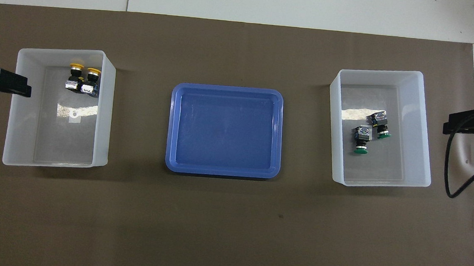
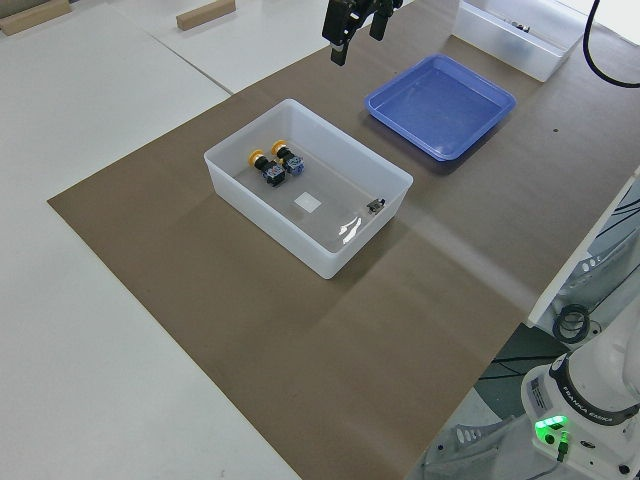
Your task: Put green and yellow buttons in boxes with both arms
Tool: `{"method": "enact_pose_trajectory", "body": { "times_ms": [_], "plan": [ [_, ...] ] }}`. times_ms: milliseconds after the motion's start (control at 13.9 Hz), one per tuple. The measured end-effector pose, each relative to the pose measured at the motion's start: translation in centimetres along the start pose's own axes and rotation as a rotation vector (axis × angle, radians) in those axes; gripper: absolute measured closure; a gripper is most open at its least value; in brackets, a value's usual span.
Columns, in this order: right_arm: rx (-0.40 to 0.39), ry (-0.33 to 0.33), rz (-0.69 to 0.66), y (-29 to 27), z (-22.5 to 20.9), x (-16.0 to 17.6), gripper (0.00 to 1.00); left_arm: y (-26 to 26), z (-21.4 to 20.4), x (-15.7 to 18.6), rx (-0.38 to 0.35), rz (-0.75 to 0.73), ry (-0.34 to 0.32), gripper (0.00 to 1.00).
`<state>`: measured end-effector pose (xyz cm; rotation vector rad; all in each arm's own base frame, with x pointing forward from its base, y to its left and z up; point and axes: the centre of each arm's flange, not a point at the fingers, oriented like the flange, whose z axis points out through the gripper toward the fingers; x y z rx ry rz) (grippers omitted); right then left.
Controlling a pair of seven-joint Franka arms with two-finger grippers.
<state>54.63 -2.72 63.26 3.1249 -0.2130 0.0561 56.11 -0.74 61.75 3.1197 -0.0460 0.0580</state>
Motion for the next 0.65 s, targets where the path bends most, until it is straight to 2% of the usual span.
{"method": "enact_pose_trajectory", "body": {
  "times_ms": [216,649],
  "plan": [
    [0.0,0.0,0.0,0.0,0.0,0.0,0.0,0.0,0.6,-1.2,-0.002,0.0,-0.034,0.0],
    [0.0,0.0,0.0,0.0,0.0,0.0,0.0,-0.1,0.2,-1.8,-0.002,-0.002,-0.015,0.0]
  ]
}}
